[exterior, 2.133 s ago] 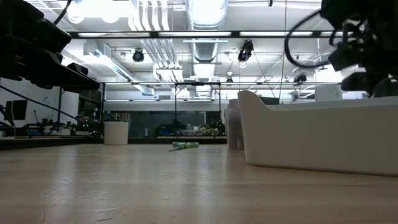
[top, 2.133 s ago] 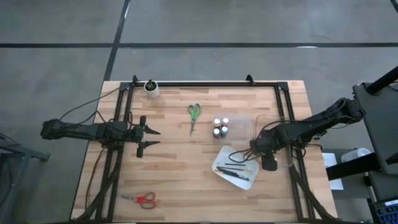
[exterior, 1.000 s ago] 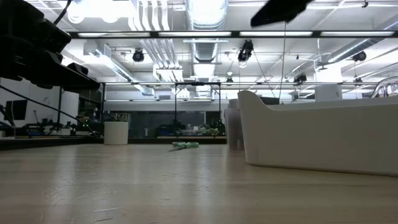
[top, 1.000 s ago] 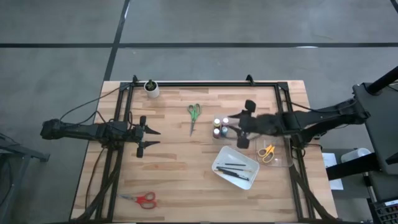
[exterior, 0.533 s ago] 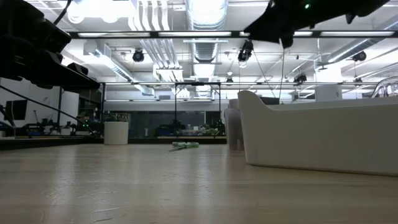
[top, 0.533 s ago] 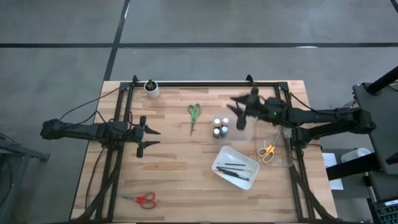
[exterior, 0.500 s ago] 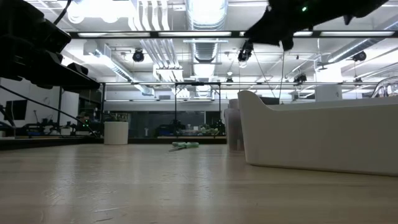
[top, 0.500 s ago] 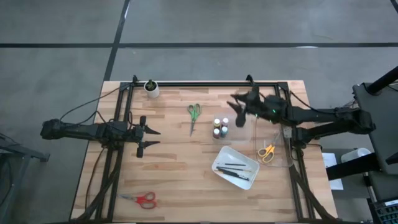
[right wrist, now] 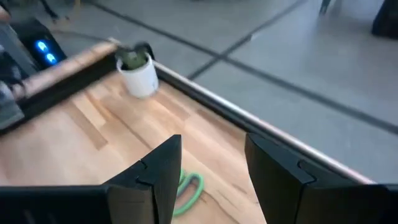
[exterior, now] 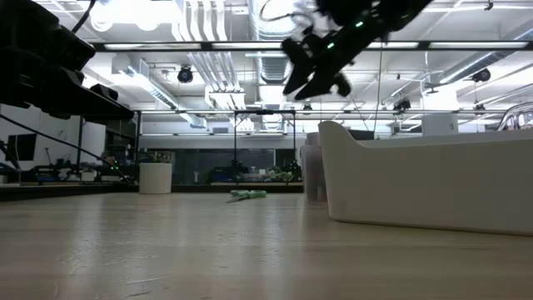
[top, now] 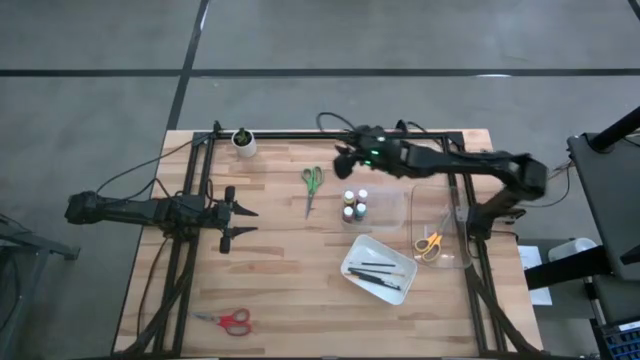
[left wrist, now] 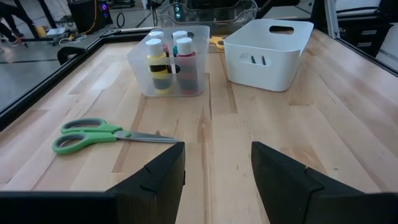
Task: Pick & Place Paint Supplies
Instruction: Put the green scissors into the right transparent bin
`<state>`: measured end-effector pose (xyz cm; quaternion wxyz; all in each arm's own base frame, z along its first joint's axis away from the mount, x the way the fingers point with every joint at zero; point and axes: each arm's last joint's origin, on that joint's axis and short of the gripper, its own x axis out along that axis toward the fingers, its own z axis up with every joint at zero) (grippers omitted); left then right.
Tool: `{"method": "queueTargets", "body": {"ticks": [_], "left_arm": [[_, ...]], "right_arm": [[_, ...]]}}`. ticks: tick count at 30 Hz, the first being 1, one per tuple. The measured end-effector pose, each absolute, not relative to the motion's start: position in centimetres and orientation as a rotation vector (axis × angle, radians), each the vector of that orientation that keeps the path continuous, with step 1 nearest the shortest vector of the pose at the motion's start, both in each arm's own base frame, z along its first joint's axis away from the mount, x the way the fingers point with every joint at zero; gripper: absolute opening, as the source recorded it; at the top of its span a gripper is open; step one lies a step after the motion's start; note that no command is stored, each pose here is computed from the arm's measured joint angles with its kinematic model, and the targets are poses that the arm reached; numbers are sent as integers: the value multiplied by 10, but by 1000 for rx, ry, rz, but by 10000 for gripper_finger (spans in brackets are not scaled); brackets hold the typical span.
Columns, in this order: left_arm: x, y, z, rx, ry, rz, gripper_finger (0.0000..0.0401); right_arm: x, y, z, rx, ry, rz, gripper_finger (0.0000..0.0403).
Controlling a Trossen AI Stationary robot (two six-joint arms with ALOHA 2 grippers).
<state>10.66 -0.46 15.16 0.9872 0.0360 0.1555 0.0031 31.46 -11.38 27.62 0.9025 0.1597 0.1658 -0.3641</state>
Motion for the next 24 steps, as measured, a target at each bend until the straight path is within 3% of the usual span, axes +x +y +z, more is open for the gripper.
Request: {"method": "queueTargets", "body": {"ticks": [11,24], "left_arm": [[107,-5,152,72,312,6,187],[107,-5,152,72,312,6,187]], "right_arm": [[396,-141,256,435,644,-832,173],[443,-158,219,467,959,-852,173]]}}
